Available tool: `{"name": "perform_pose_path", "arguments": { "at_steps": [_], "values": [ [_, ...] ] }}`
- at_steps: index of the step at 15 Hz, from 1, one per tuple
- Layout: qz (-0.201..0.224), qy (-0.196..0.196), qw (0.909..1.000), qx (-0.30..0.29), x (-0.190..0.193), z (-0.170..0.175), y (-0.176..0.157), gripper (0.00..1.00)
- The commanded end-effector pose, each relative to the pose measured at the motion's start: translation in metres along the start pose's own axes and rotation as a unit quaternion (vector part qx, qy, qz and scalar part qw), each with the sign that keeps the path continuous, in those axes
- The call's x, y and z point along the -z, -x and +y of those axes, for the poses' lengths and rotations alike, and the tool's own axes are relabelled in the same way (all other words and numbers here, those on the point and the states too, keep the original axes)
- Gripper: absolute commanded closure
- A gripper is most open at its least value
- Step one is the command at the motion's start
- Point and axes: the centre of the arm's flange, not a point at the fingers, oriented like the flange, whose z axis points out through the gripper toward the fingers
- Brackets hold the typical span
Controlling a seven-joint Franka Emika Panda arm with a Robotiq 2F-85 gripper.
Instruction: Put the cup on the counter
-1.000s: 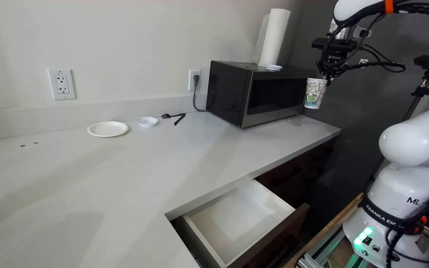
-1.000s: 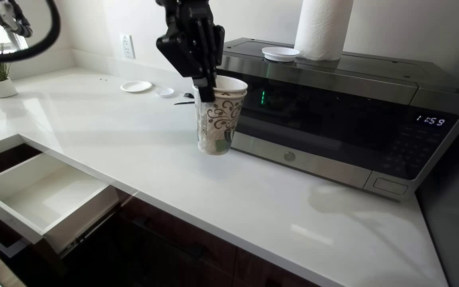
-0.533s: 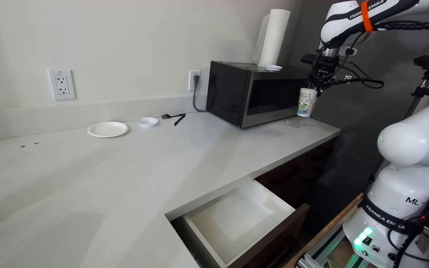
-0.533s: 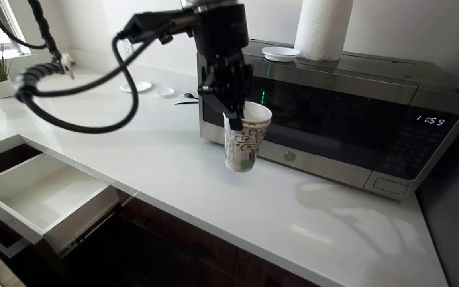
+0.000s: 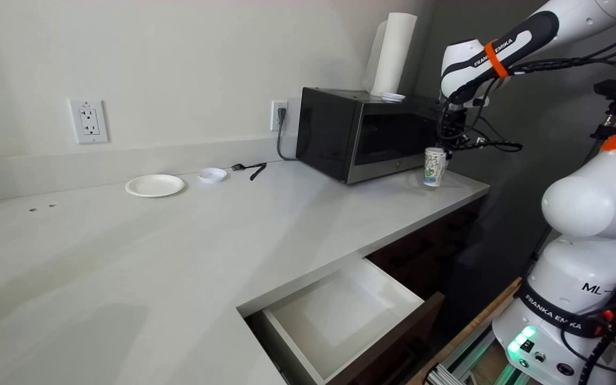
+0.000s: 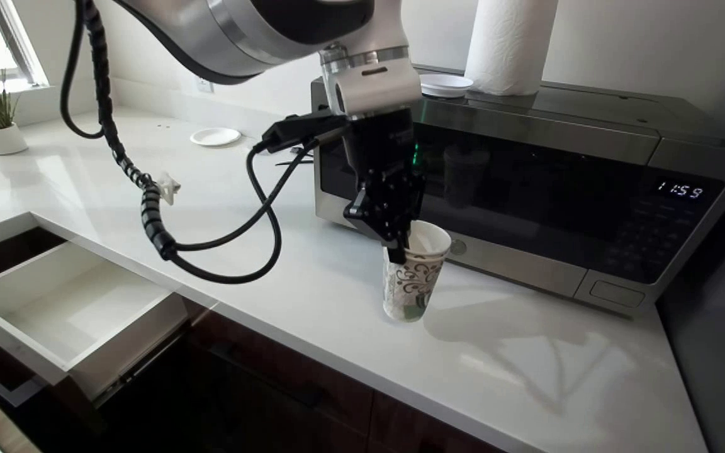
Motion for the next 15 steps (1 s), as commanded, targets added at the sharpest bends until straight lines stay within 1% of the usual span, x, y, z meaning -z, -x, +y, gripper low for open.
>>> {"name": "perform_pose_path", "arguments": {
  "at_steps": [1, 2, 3, 4, 7, 10, 12, 13, 14, 15],
  "values": [
    [0.005, 0.019, 0.9993, -0.032, -0.02, -0.004, 0.0, 0.99],
    [0.002, 0.025, 0.999, -0.036, -0.024, -0.004, -0.001, 0.7],
    [-0.003, 0.03, 0.9988, -0.04, -0.026, -0.002, -0.002, 0.68],
    [-0.008, 0.033, 0.9985, -0.042, -0.027, -0.001, -0.004, 0.62],
    [-0.017, 0.029, 0.9983, -0.047, -0.019, 0.003, -0.012, 0.4],
    [-0.028, 0.008, 0.9981, -0.054, 0.015, 0.009, -0.025, 0.16],
    [-0.065, -0.001, 0.9978, -0.016, 0.048, 0.02, -0.031, 0.01],
    [-0.084, -0.006, 0.9963, 0.016, 0.065, 0.026, -0.034, 0.0],
    [-0.053, -0.002, 0.9985, -0.016, 0.03, 0.009, -0.027, 0.12],
    [-0.065, -0.008, 0.9979, 0.0, 0.046, 0.013, -0.029, 0.04]
  ]
}}
